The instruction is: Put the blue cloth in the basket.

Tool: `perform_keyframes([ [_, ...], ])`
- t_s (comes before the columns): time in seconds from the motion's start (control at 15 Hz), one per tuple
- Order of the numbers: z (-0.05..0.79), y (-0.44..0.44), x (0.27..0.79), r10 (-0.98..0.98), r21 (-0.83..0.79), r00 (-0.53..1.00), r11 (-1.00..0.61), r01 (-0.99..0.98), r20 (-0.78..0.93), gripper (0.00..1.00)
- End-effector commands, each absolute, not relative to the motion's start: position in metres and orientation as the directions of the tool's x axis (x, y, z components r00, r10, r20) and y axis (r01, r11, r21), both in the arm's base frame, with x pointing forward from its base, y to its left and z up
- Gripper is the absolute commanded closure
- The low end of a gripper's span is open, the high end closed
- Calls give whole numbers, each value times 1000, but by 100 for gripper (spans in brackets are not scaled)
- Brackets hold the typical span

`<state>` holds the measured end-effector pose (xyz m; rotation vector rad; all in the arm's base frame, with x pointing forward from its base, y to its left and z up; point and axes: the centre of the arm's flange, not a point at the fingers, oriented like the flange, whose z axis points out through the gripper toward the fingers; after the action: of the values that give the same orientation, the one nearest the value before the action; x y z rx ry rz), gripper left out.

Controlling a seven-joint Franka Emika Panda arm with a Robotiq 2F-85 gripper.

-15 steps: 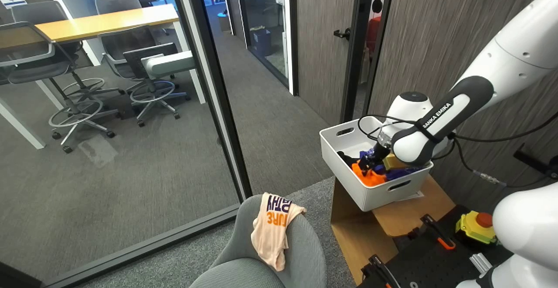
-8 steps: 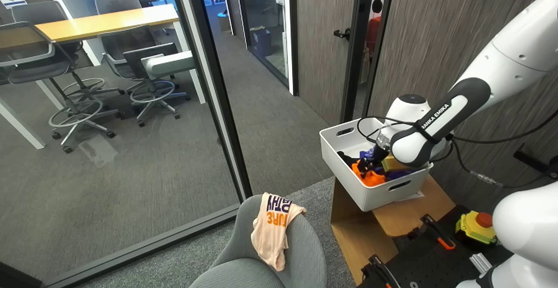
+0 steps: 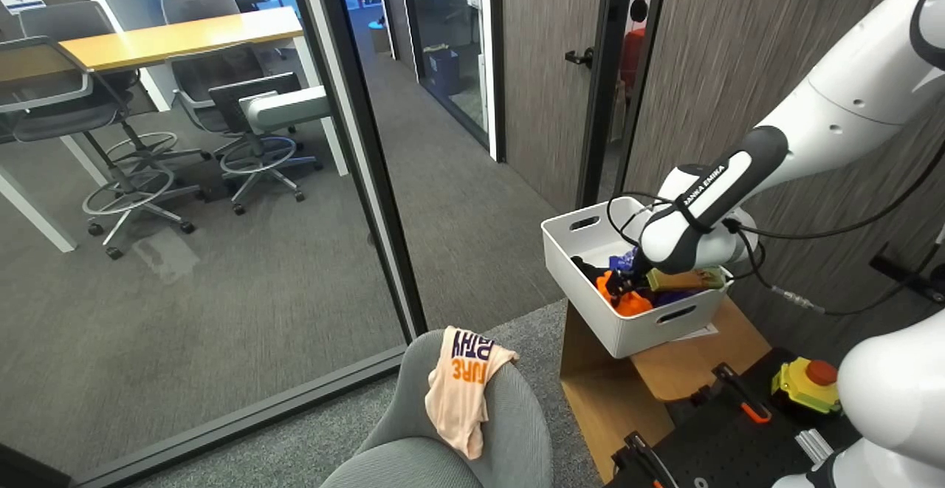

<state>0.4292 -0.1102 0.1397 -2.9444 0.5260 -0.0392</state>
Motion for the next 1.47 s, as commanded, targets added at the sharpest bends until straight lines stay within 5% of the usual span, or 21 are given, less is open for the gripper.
perform_keyframes([
  [0.0,146,-112,434,-330,-150,944,-934,-325,9,32],
  [0.47,148,-114,437,-325,-148,946,-936,-320,14,87],
  [0.6,149,-115,437,-323,-143,946,-938,-317,17,93],
  [0.93,153,-115,436,-319,-146,948,-938,-313,19,89],
  [1.4,182,-114,432,-305,-353,952,-890,-288,-8,90],
])
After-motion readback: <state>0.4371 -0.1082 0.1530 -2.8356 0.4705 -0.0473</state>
